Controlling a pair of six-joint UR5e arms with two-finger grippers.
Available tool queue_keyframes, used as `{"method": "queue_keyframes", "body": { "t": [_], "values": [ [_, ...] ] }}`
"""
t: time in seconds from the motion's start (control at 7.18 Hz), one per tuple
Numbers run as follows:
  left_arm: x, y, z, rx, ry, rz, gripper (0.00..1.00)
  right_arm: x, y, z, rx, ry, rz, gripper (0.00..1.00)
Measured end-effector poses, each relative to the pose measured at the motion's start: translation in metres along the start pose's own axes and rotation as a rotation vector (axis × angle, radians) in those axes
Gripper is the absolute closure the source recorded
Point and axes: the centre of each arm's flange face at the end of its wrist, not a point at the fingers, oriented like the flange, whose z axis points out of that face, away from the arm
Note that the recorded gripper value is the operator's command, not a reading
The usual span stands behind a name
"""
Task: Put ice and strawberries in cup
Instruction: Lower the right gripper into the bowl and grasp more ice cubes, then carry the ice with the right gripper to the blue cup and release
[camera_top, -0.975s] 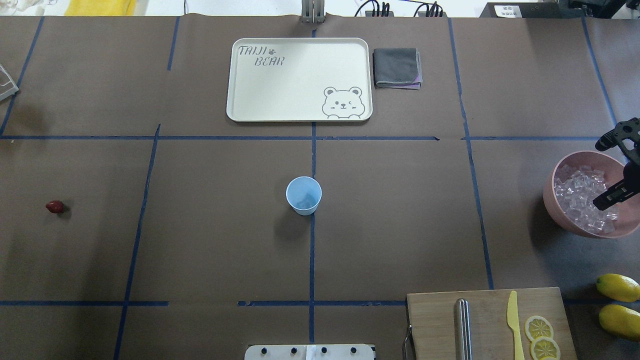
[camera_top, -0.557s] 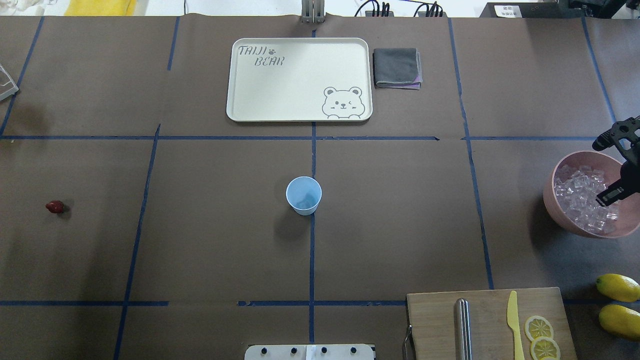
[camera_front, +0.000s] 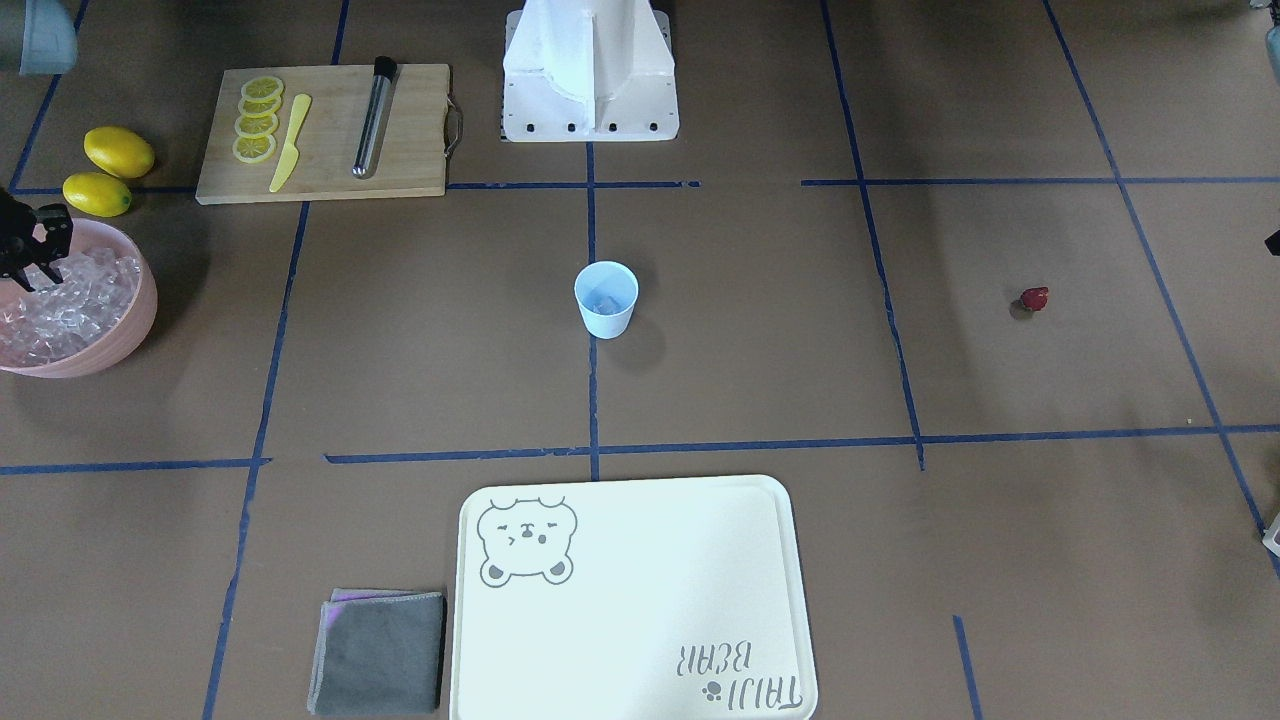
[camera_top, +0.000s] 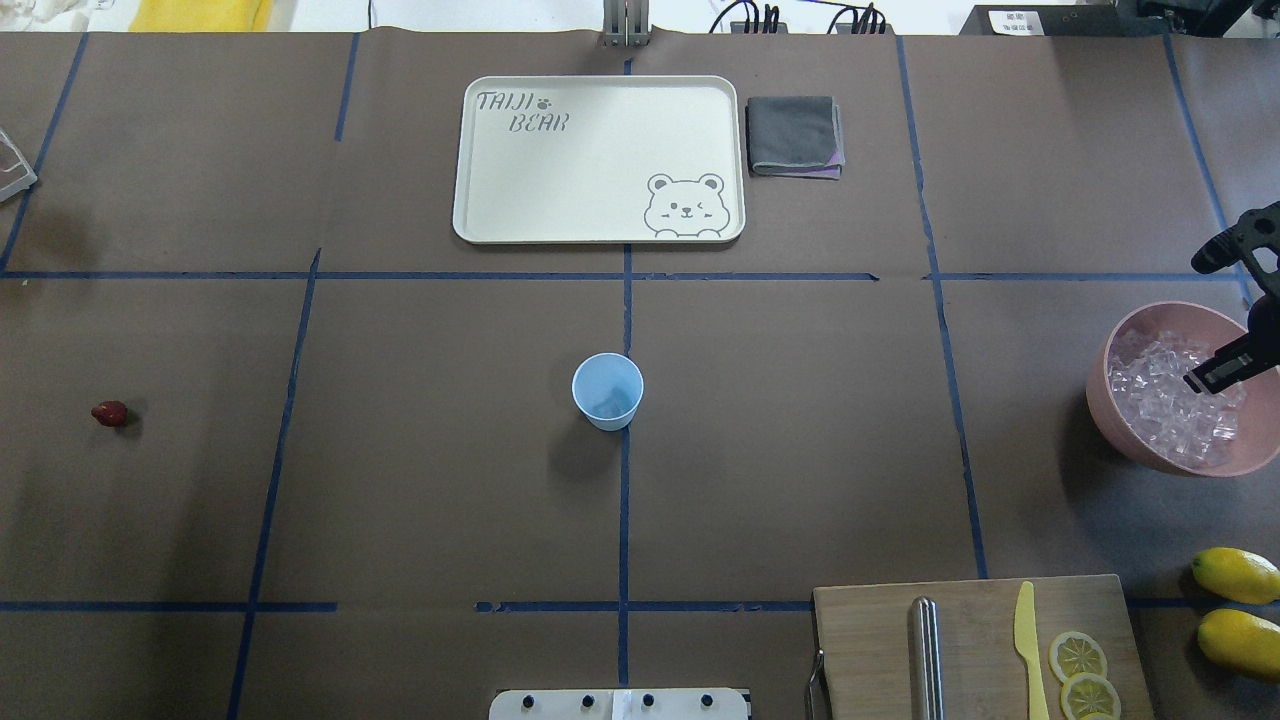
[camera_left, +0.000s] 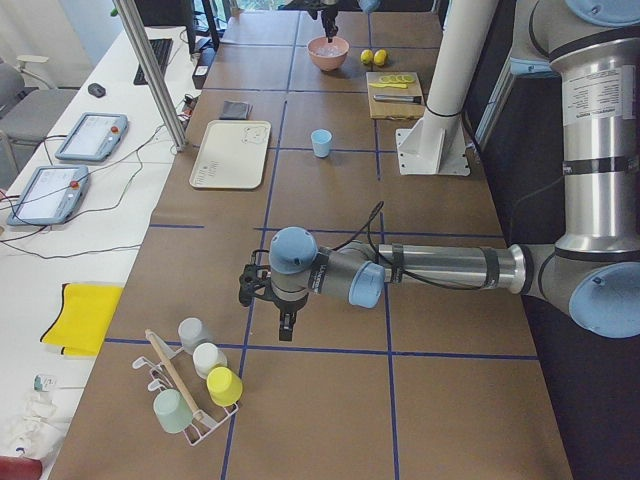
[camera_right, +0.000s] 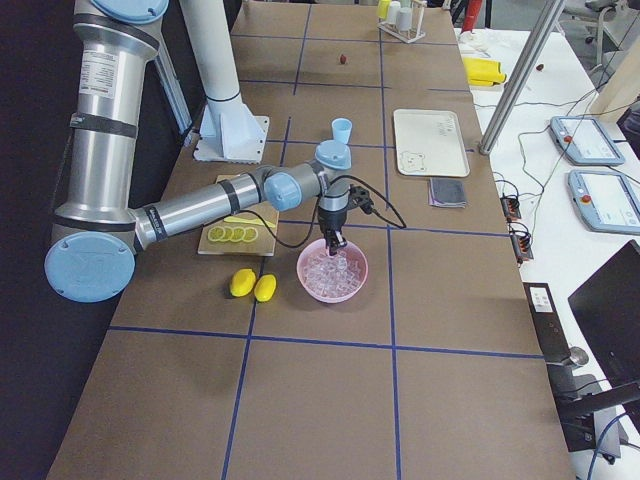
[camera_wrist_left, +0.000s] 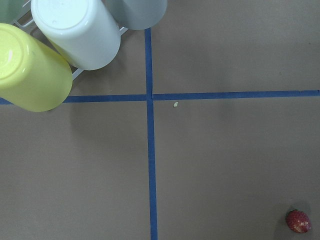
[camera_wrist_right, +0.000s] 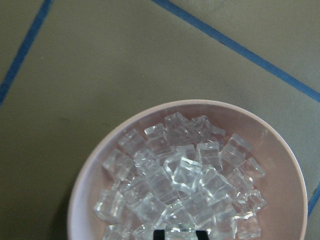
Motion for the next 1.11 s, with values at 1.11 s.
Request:
{"method": "queue_keyframes", "body": {
  "t": [1.11],
  "values": [
    [-0.004,0.001,0.003,-0.007,-0.002,-0.007,0.00,-0.383,-0.189,-0.064,0.099,-0.325,0.582,1.00]
  ]
}}
